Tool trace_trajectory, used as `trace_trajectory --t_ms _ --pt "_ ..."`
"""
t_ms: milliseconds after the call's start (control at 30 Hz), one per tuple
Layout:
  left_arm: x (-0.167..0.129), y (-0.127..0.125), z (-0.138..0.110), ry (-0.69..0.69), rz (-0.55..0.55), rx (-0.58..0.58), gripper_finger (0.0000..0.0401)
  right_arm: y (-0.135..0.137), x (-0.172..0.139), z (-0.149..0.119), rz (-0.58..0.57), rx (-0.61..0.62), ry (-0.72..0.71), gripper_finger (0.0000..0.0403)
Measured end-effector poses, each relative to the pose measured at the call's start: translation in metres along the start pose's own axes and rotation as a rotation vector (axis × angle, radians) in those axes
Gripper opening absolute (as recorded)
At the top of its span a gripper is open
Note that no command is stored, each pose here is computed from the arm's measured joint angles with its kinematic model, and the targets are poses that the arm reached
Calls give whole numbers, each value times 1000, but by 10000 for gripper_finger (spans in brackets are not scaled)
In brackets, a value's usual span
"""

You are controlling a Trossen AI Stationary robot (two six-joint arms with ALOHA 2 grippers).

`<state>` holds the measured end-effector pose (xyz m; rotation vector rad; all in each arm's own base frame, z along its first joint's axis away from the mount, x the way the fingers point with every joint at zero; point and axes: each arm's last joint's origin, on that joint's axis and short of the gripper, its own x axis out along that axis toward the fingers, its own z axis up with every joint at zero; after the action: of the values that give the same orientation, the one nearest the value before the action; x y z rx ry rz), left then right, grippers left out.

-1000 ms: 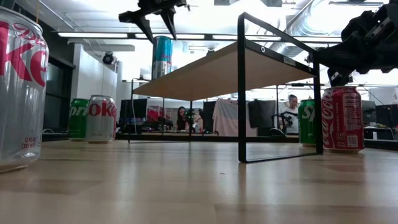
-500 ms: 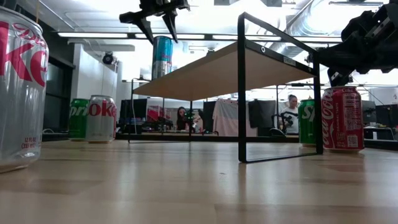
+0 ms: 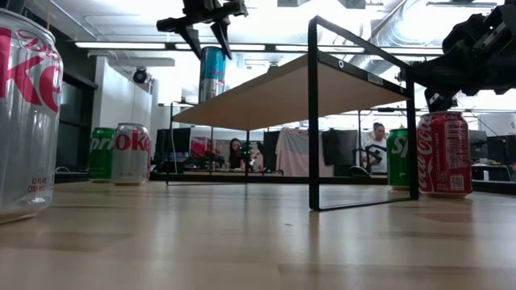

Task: Place canned beverage on shelf
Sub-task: Put the top left blue soda can on the shelf

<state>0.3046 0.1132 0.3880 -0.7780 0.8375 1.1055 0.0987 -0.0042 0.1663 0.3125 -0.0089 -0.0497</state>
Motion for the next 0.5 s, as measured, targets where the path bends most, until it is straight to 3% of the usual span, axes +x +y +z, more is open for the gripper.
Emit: trace_trajectory --t_ms 200,500 --pt "0 0 0 2 -8 89 131 0 0 0 0 0 -1 0" --pt "-5 11 6 38 -44 347 128 0 0 0 0 0 -1 0"
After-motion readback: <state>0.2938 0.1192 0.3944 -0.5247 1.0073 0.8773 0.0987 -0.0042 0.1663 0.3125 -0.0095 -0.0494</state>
